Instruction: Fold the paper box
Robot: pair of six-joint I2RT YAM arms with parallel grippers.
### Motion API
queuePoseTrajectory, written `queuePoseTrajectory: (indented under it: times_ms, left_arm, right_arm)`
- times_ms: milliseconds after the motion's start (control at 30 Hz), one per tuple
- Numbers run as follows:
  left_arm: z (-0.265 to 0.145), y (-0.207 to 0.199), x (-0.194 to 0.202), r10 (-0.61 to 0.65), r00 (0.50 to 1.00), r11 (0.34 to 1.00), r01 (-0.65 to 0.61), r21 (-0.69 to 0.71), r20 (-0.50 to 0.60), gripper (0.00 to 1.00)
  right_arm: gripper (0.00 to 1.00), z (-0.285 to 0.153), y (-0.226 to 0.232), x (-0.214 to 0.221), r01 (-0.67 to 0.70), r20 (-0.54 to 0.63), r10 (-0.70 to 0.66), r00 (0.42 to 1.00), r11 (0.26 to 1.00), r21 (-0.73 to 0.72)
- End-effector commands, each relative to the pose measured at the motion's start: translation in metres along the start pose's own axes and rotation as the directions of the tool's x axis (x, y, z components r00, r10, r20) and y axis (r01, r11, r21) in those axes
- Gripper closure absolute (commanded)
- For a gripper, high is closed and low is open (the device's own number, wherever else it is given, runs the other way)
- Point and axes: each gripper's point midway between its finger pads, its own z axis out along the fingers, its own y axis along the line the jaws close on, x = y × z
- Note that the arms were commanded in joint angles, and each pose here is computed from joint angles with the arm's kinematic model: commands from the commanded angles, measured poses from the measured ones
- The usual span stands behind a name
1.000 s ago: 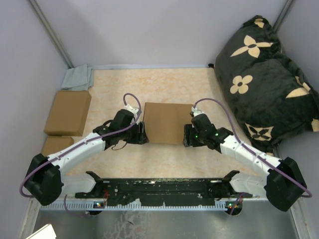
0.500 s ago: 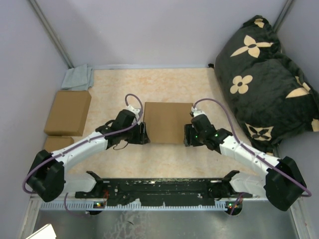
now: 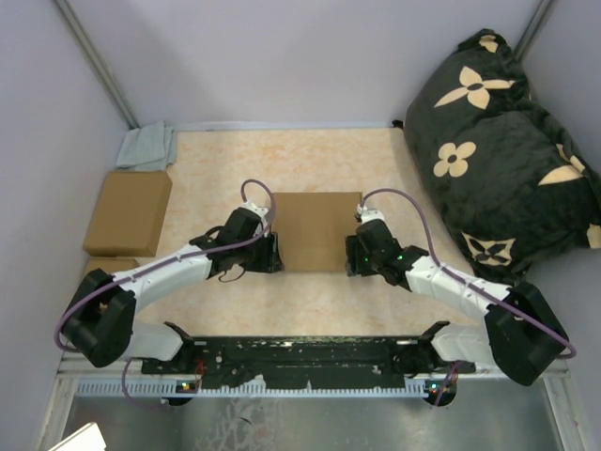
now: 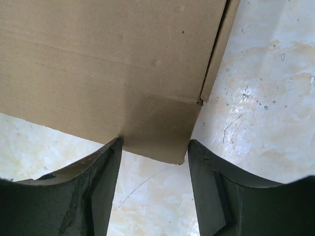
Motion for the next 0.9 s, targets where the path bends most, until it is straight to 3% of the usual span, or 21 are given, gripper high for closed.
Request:
queuePoseTrajectory:
  times_ms: [0,433,667,867]
  left_arm:
    - [0.008,0.002,-0.006,0.026,0.999,1.000,-0.026,-0.009,0.029,0.44]
    - [0.028,0.013,-0.024,0.070,0.989,0.997,-0.063,-0.054,0.128,0.46]
    - [0.011,0.014,-0.025,0.044,0.990,0.997,-0.035,-0.075,0.135,0.39]
    - [-0.028,0.012,-0.032,0.030,0.982,0.995,-0.013,-0.095,0.187,0.34]
  right_arm:
    - [0.43,0.010,0.004,-0.018,0.008,0.095,-0.007,0.995,1.000,-0.003]
    - [0.42,0.027,-0.007,-0.022,0.008,0.133,-0.016,0.991,0.998,0.061]
    - [0.22,0.003,-0.006,-0.024,0.030,0.052,-0.035,0.998,0.996,0.080]
    - [0.13,-0.056,0.015,-0.081,0.069,0.160,-0.069,0.985,0.998,0.011]
